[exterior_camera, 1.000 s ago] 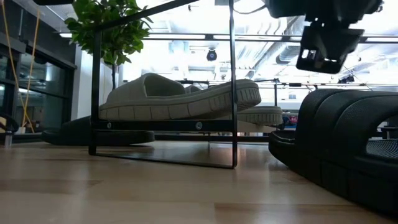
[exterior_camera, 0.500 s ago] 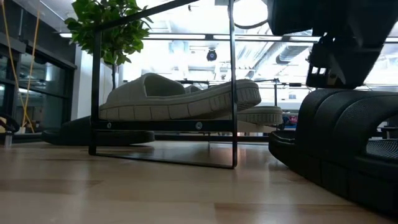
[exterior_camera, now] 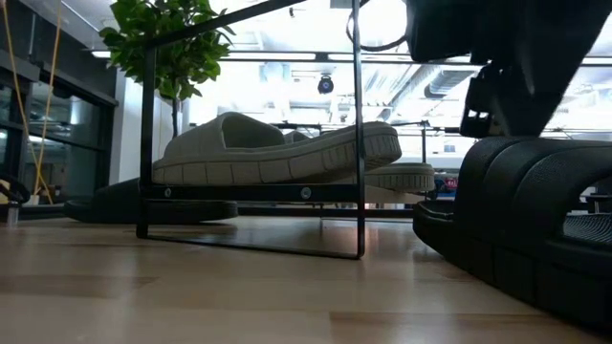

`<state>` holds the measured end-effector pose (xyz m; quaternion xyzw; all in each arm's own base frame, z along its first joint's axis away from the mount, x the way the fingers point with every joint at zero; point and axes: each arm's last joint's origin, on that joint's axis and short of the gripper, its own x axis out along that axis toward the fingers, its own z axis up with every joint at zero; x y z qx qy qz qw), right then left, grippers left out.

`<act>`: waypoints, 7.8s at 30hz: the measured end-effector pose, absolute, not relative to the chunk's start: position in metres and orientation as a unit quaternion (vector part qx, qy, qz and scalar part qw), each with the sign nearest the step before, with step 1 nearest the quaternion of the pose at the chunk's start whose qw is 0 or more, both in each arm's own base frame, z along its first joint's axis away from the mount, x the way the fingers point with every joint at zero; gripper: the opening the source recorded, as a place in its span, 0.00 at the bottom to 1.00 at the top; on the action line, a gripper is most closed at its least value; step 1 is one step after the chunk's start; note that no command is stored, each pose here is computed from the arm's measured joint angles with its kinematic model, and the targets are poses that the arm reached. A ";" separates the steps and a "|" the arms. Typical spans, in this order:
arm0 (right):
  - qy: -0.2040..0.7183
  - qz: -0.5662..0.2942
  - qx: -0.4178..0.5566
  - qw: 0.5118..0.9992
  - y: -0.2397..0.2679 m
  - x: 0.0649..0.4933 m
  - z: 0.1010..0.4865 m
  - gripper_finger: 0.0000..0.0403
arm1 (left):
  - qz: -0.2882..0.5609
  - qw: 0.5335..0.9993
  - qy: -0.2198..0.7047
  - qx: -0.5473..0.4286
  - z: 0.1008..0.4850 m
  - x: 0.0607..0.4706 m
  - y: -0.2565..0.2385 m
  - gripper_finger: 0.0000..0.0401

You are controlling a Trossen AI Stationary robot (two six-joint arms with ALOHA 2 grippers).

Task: Pick and place slides into the shelf
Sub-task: Put the bottom black slide on the shelf

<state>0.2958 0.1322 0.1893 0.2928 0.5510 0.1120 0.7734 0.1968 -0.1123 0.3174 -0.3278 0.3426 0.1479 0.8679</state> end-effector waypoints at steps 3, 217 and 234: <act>0.550 0.110 0.291 0.775 0.129 0.297 0.189 0.36 | 0.151 0.867 0.347 -0.324 0.317 0.196 -0.112 0.45; 0.447 0.255 -0.035 0.856 0.049 0.315 0.397 0.00 | 0.034 0.859 0.229 -0.457 0.345 0.343 0.085 0.45; 0.444 0.255 -0.036 0.858 0.049 0.315 0.397 0.00 | 0.021 0.863 0.217 -0.455 0.348 0.344 0.085 0.41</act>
